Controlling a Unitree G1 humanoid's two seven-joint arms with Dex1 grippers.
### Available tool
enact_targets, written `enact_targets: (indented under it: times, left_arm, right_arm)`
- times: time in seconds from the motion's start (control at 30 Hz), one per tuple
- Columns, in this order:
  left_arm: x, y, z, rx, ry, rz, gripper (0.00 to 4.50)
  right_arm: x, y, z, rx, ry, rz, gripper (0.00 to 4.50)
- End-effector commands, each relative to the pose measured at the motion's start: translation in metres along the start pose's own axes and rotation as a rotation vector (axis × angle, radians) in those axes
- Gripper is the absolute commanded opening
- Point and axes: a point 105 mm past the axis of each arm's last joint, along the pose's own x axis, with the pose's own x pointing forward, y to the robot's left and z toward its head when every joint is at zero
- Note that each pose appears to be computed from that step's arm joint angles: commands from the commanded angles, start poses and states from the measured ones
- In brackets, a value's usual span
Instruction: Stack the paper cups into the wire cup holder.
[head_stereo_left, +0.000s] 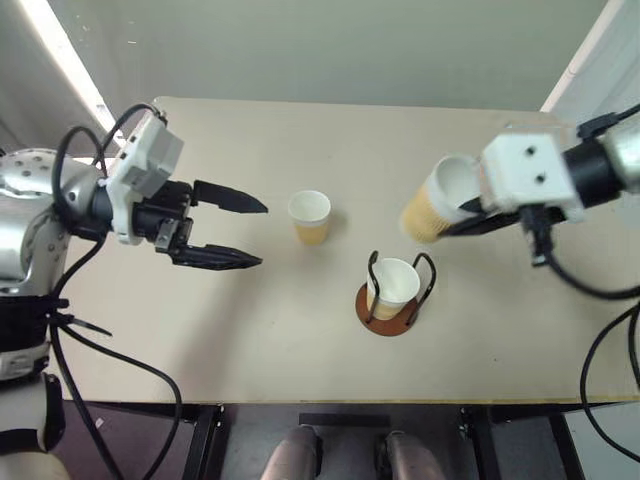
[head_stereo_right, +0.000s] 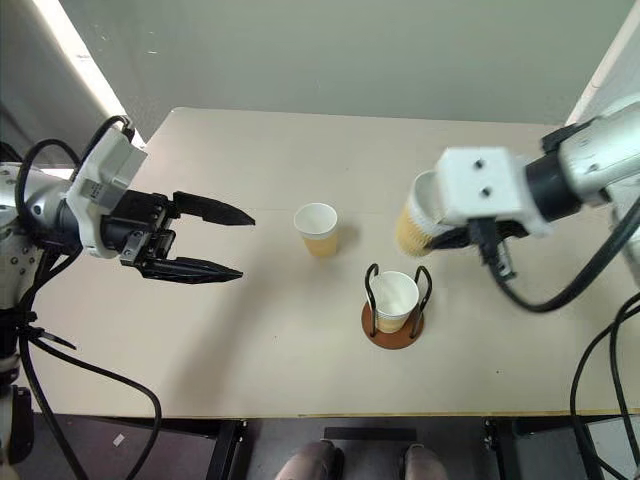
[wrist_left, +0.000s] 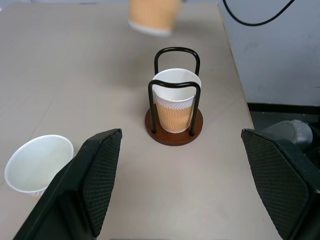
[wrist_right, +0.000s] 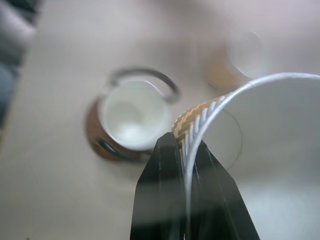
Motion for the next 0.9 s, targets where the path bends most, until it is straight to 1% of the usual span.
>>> enact_targets:
  times: [0.03, 0.23, 0.4, 0.6, 0.9]
  left_arm:
    - [-0.001, 0.003, 0.007, 0.046, 0.004, -0.009, 4.12]
    - [0.000, 0.004, 0.008, 0.052, 0.002, -0.019, 4.12]
    - [0.001, 0.003, 0.009, 0.054, 0.002, -0.022, 4.12]
    - [0.003, 0.004, 0.012, 0.059, -0.003, -0.021, 4.12]
    - [0.004, 0.006, 0.011, 0.055, -0.012, -0.013, 4.12]
  right_arm:
    - [0.002, -0.001, 0.005, -0.068, 0.032, 0.011, 0.04]
    - [0.009, -0.004, -0.001, -0.115, 0.069, 0.026, 0.04]
    - [0.013, 0.003, 0.007, -0.146, 0.047, 0.079, 0.04]
    - [0.021, 0.008, 0.010, -0.173, 0.039, 0.121, 0.04]
    - [0.039, 0.007, -0.003, -0.214, 0.084, 0.155, 0.04]
